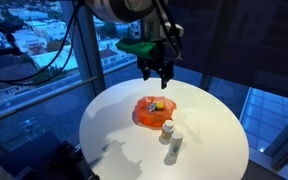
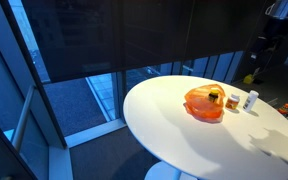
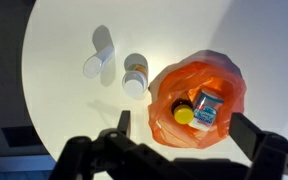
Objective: Put the shorter white pill bottle in the plastic bag
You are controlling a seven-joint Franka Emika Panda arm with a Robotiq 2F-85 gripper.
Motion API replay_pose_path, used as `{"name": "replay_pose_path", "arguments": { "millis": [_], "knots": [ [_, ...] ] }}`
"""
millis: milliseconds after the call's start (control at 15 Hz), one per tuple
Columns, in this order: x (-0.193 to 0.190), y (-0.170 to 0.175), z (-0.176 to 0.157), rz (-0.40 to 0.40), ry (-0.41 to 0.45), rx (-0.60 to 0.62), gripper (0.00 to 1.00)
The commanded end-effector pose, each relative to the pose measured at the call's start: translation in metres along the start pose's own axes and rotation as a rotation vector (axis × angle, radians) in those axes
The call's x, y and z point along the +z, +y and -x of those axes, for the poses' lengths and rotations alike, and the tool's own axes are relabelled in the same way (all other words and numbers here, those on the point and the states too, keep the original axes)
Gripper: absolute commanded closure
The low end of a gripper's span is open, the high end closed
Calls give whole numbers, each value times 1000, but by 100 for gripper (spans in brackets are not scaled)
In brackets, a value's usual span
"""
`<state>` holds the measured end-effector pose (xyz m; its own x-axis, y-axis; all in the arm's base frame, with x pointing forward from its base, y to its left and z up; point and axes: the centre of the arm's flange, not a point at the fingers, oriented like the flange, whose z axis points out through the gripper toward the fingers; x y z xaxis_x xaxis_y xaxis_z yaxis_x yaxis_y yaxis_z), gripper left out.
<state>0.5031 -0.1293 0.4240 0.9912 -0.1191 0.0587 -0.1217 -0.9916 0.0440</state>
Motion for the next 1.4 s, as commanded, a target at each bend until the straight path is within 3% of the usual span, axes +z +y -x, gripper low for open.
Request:
{"name": "replay_pose_path", "arguments": {
  "millis": [0,600,1067,1333],
  "knots": [
    [24,15,-19,52,-24,57,0],
    [99,47,-31,60,-125,104,0],
    [109,42,-21,48,-148,97,0],
    [122,43,-25,61,-110,112,0]
  ]
}}
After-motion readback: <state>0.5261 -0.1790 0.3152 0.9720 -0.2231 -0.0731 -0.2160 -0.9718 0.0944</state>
